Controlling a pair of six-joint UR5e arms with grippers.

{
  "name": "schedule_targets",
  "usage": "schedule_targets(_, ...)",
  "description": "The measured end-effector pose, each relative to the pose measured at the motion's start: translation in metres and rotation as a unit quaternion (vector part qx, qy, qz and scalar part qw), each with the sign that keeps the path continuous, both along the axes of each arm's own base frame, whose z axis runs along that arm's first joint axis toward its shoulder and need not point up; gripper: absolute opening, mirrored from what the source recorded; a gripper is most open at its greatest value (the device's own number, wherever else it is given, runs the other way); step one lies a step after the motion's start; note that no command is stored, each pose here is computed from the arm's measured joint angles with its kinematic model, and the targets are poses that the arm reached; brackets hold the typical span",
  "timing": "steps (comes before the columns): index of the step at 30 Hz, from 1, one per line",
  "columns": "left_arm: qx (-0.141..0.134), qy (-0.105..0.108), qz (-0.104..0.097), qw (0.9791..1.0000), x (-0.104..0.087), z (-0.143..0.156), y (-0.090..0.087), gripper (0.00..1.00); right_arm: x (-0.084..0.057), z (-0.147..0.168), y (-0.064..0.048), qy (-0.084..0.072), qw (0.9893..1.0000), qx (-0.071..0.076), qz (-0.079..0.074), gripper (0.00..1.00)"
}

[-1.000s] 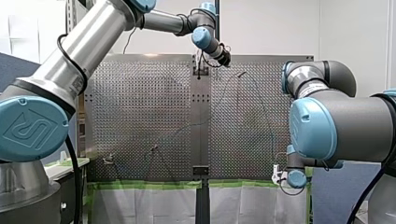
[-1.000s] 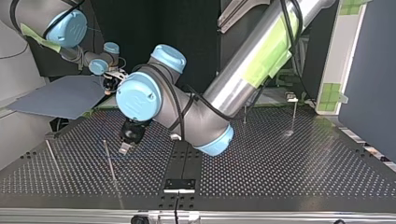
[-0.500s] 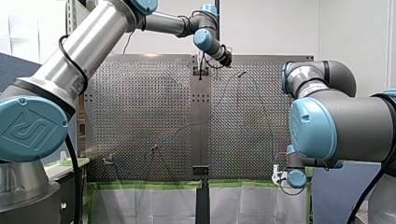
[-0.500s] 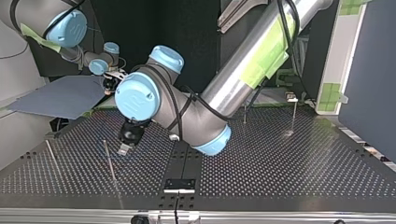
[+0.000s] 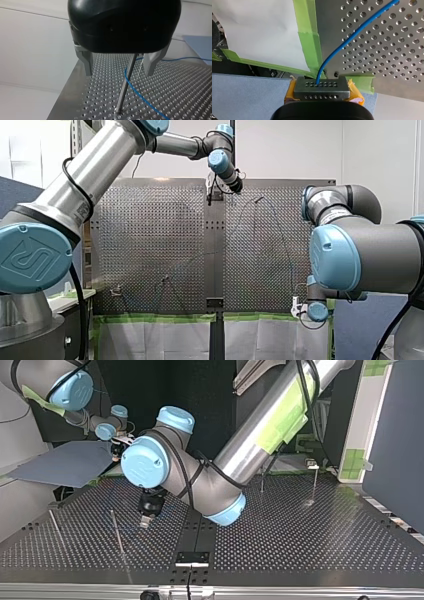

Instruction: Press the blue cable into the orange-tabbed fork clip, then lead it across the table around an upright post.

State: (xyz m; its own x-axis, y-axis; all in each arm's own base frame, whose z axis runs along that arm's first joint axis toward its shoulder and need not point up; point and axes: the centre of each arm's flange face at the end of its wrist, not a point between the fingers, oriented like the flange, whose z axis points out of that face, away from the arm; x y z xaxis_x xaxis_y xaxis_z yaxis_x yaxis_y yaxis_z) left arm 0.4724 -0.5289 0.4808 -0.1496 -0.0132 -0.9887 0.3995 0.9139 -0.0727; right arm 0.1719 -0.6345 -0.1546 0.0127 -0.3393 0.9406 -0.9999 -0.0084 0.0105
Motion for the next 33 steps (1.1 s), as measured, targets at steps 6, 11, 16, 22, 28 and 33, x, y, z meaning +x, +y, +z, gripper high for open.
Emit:
schedule_targets(6,0.017,-0.008,0.026,0.9995,0.002,0.000,0.005,1.00,0.000,0.000,0.000,0.000,1.0000,0.000,0.000,0.00)
schedule_targets(11,0.019,-0.010,0.026,0.9994,0.002,0.000,0.005,1.00,0.000,0.000,0.000,0.000,1.0000,0.000,0.000,0.00)
schedule_targets(16,0.017,-0.011,0.014,0.9997,0.001,0.001,0.002,1.00,0.000,0.000,0.000,0.000,1.0000,0.001,0.000,0.00)
schedule_targets(22,0.012,-0.015,0.004,0.9998,0.001,0.002,-0.001,1.00,0.000,0.000,0.000,0.000,1.0000,0.001,0.000,0.00)
schedule_targets(28,0.011,-0.020,-0.004,0.9997,0.000,0.003,-0.004,1.00,0.000,0.000,0.000,0.001,1.0000,0.001,0.000,0.00)
schedule_targets(33,0.006,-0.023,-0.009,0.9997,0.000,0.004,-0.006,1.00,0.000,0.000,0.000,0.001,1.0000,0.001,0.000,0.00)
